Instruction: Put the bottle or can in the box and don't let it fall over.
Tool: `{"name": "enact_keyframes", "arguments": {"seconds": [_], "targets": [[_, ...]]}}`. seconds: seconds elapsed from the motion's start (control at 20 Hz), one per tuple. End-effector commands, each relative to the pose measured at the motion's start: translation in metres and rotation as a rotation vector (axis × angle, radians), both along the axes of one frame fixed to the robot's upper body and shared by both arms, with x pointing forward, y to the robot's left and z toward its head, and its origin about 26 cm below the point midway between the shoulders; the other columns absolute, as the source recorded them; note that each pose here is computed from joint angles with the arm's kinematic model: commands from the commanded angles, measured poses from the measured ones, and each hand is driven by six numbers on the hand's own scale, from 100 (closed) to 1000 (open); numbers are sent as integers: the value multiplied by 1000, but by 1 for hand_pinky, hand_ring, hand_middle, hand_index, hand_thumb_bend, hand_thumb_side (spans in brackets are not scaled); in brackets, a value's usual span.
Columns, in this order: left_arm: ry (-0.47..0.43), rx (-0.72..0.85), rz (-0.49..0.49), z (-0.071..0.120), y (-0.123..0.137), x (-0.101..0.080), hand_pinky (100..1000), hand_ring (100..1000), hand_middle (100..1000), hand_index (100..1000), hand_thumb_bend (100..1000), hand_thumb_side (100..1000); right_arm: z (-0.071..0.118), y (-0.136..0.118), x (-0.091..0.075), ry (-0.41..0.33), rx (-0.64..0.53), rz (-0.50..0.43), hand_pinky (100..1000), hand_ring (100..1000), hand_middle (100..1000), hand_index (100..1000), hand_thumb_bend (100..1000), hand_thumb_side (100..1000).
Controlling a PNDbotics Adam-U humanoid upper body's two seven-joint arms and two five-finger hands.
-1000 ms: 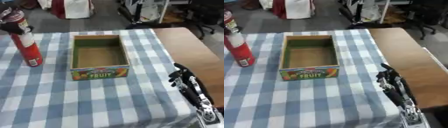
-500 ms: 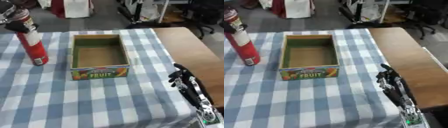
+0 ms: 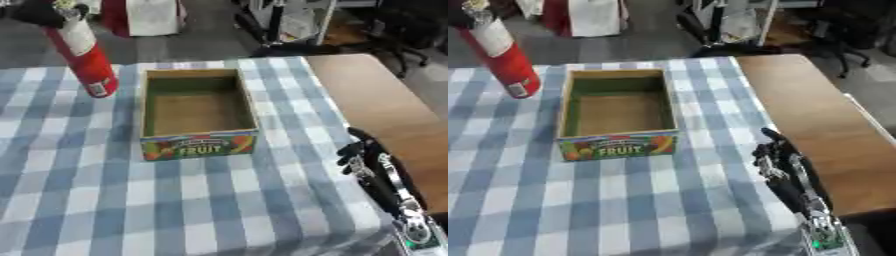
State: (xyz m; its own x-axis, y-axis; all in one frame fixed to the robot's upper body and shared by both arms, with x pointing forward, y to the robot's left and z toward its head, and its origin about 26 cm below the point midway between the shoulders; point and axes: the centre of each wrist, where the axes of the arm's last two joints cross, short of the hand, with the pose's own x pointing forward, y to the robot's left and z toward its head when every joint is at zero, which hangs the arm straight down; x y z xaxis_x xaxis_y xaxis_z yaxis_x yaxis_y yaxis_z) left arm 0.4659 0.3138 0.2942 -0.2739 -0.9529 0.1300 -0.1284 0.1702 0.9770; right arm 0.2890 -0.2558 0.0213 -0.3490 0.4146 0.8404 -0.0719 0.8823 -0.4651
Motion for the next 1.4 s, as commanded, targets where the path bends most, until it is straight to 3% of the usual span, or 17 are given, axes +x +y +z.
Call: {"name": "enact_keyframes", "arguments": {"seconds": [0.05,0.25,0.4,0.65,0.7,0.75,0.8,0.85,0.95,1.05,1.25,1.3,1.4], "targets": [[-53,5,-156,24,-42,-5,100,405,232,571,100,416,5,-2,3,-18,-7,8,476,566,577,921,100,829],[-29,32,-313,21,-89,-10,100,403,237,573,100,414,5,1,4,-16,-5,27,476,566,577,921,100,834],[14,88,-380,6,-116,-10,100,410,253,582,100,417,5,5,5,-16,-3,47,476,566,577,921,100,836],[46,137,-410,-18,-130,-7,100,452,314,635,100,436,6,9,7,-17,2,64,476,566,577,922,100,838],[49,146,-412,-22,-129,-6,149,583,476,748,100,531,6,9,7,-17,3,64,476,566,577,922,100,838],[49,162,-413,-25,-128,-6,418,698,599,824,343,686,6,8,7,-18,4,63,476,566,577,922,100,838],[46,184,-413,-27,-127,-6,522,745,658,859,457,726,6,8,7,-17,4,62,476,566,577,922,100,839],[45,206,-412,-28,-124,-6,677,809,748,901,628,774,6,8,7,-17,4,61,476,566,577,922,100,838],[39,232,-408,-28,-117,-6,753,849,795,923,738,797,6,8,7,-18,5,59,476,566,577,922,100,838],[31,232,-402,-26,-108,-8,831,906,839,952,889,881,5,7,7,-17,5,54,476,566,577,922,100,840],[-11,189,-408,-9,-85,-20,834,920,852,963,881,925,5,5,6,-16,4,47,476,566,578,922,100,841],[-31,166,-409,-2,-78,-26,820,918,846,963,803,950,5,5,6,-16,4,44,476,566,578,922,100,841],[-81,106,-410,11,-62,-43,802,914,836,961,769,889,5,3,6,-16,3,35,476,566,578,922,100,843]]}}
